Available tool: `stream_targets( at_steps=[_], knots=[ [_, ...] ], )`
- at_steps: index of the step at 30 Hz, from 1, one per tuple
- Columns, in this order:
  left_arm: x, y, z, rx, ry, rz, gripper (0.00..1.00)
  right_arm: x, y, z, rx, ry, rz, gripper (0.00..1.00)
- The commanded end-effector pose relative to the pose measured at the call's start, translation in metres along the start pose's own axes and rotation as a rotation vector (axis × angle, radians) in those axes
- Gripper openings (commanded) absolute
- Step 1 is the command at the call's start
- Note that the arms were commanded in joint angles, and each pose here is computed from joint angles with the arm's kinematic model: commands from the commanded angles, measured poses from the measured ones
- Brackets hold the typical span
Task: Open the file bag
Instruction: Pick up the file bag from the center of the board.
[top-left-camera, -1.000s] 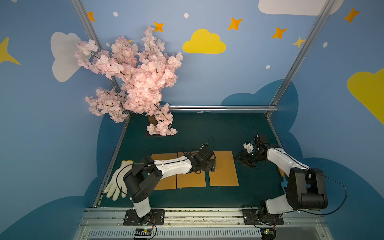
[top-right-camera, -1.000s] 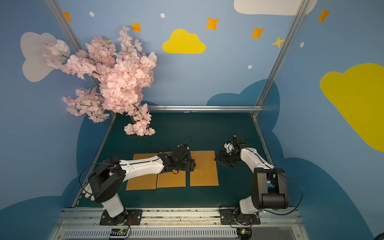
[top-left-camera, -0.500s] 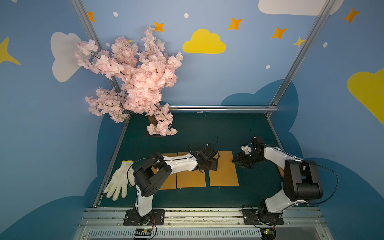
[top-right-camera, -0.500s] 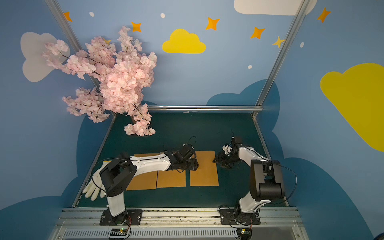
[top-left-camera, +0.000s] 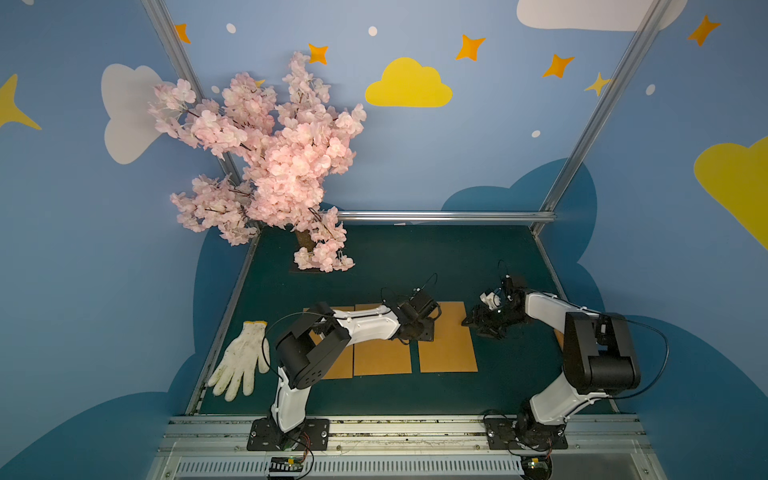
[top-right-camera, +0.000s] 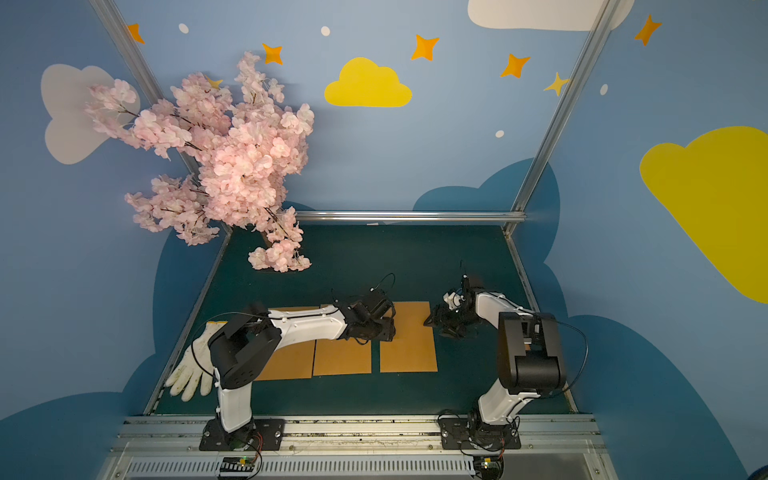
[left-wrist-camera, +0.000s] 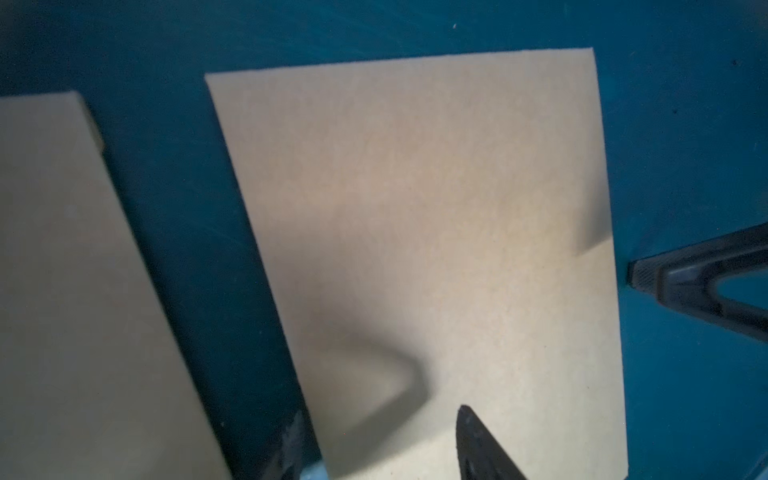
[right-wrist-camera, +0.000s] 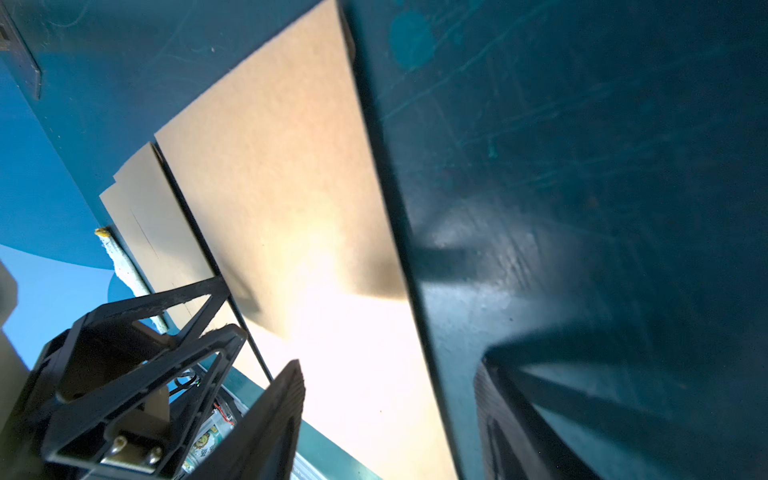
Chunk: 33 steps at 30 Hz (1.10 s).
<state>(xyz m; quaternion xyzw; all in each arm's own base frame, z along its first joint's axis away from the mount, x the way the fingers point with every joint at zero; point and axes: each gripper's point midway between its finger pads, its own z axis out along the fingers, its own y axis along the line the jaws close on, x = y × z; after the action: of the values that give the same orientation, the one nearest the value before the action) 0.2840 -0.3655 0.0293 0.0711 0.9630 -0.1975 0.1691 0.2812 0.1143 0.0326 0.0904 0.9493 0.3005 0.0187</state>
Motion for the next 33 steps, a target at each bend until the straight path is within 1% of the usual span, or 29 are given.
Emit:
stream_targets(
  at_steps=[1, 7, 11, 22, 33],
  knots=[
    [0.006, 0.008, 0.005, -0.045, 0.039, -0.003, 0.54, 0.004, -0.004, 0.007, -0.004, 0.024, 0.002, 0.66],
    [0.012, 0.012, 0.010, -0.083, 0.091, -0.009, 0.41, 0.004, -0.004, 0.011, -0.019, 0.040, 0.003, 0.66],
    [0.013, 0.013, 0.013, -0.085, 0.108, -0.016, 0.37, 0.005, 0.000, 0.012, -0.040, 0.048, -0.008, 0.65],
    [0.015, 0.014, 0.018, -0.083, 0.138, -0.031, 0.36, 0.007, 0.018, 0.010, -0.144, 0.060, -0.046, 0.63],
    [0.017, 0.015, 0.022, -0.092, 0.163, -0.034, 0.36, 0.016, 0.043, -0.010, -0.241, 0.032, -0.134, 0.60]
  ],
)
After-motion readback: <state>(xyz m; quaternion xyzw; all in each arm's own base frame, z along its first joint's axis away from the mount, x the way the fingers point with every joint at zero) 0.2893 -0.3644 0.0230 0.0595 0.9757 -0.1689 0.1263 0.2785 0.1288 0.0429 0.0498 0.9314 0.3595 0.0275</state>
